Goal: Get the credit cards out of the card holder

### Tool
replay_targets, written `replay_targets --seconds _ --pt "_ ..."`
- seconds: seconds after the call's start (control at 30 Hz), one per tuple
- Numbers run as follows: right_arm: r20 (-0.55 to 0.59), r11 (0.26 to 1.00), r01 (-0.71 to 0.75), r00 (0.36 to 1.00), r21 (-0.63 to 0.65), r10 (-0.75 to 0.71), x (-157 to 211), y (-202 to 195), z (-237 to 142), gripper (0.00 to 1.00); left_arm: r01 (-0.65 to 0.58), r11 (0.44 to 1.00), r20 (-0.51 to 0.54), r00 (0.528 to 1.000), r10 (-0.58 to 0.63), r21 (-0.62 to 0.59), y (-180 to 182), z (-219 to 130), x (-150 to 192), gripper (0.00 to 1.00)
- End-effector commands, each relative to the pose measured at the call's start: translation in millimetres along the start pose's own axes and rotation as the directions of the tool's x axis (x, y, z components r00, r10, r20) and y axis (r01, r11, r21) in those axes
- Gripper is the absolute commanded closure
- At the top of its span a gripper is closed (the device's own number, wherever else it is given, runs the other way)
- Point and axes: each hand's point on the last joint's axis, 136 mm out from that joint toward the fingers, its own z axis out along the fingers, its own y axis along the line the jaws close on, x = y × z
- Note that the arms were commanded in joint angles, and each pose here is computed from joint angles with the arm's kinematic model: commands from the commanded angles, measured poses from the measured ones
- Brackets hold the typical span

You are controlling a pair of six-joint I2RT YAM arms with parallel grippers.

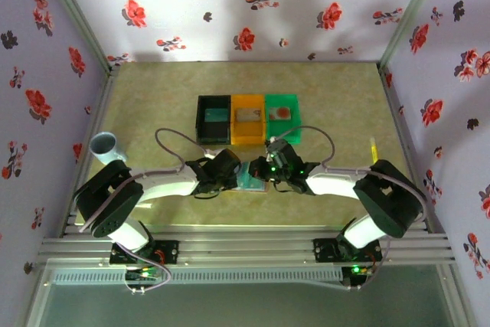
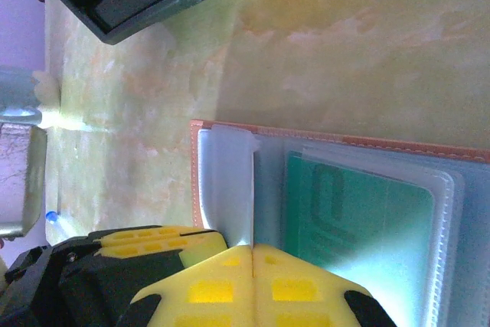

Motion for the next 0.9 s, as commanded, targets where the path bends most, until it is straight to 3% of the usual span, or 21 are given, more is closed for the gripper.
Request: replay_targets --seconds 0.0,0.43,0.67,0.87 --pt "0.017 0.999 0.037 0.999 -0.008 -0.037 -2.7 2.9 -9.9 1.0 -0.018 0.994 -0.092 0.996 0.008 -0.105 31.3 7.8 28.0 0.85" --pt "0.032 0.996 0.084 0.996 0.031 -0.085 -3.4 -0.2 -31.2 1.0 -0.06 0.99 -0.041 0.998 0.056 -0.127 27.3 -18.1 8.2 0.82" --pt "0.066 0.995 0.102 0.993 0.005 -0.102 -6.4 9.4 -49.3 1.0 -0.056 0.993 0.032 0.998 0.059 -0.1 22.5 -54.6 -13.6 0.71" --pt "0.099 0.991 0.127 0.988 -0.05 -0.122 -11.1 26.1 -64.2 1.0 -0.055 0.996 0.154 0.987 0.043 0.07 2.0 -102.2 -36.7 0.57"
